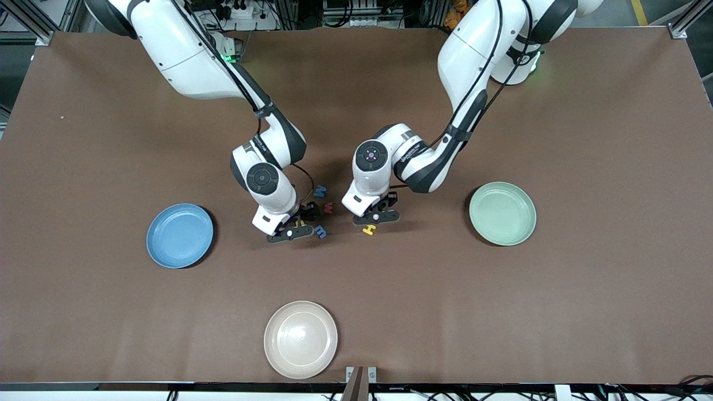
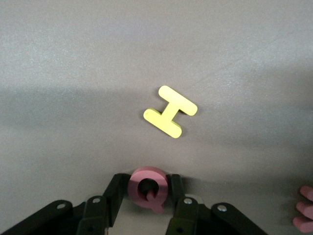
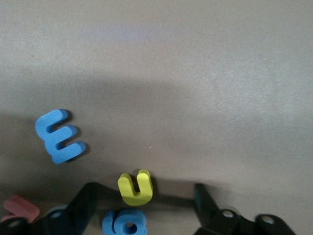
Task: Sort upper and lower case letters into plates
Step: 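Carry the Q to the green plate while the right gripper carries u, then release the Q on the green plate while the right gripper releases u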
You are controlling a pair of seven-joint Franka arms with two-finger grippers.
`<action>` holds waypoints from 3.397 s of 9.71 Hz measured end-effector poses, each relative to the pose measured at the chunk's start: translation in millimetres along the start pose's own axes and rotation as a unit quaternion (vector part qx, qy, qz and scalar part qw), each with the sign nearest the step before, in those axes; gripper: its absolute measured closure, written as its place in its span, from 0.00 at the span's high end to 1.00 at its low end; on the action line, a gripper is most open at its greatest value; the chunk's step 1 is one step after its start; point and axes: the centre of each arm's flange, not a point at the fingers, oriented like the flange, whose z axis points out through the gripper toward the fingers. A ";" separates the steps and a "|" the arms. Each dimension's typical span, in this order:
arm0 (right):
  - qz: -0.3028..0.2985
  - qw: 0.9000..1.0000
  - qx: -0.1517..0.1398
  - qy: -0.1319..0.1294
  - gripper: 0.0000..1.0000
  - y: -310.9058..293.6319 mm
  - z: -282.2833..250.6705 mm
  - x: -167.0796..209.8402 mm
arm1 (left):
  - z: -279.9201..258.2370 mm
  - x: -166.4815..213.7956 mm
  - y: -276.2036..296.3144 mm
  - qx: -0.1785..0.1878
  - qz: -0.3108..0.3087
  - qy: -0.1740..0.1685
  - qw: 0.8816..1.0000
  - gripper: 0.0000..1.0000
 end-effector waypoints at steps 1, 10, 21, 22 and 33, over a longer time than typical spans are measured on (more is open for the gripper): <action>0.000 1.000 0.001 0.003 0.63 -1.5 -3.1 1.3 | -0.3 0.0 0.2 0.000 -0.003 0.000 1.000 0.44; 0.007 1.000 -0.016 -0.012 0.26 105.1 -75.4 34.6 | -1.1 -0.1 1.1 -0.001 -0.006 0.001 1.000 0.37; -0.071 0.993 -0.044 -0.085 0.29 292.6 -105.8 13.9 | -85.0 135.3 -186.5 0.057 0.106 -0.059 0.991 0.37; -0.072 0.993 -0.043 -0.085 0.40 291.6 -105.6 13.9 | -84.7 152.3 -223.0 0.054 0.116 -0.065 0.990 0.37; 0.067 0.995 -0.029 -0.068 1.00 132.5 -98.0 17.3 | -54.5 173.7 -361.7 0.040 0.146 -0.111 0.982 0.37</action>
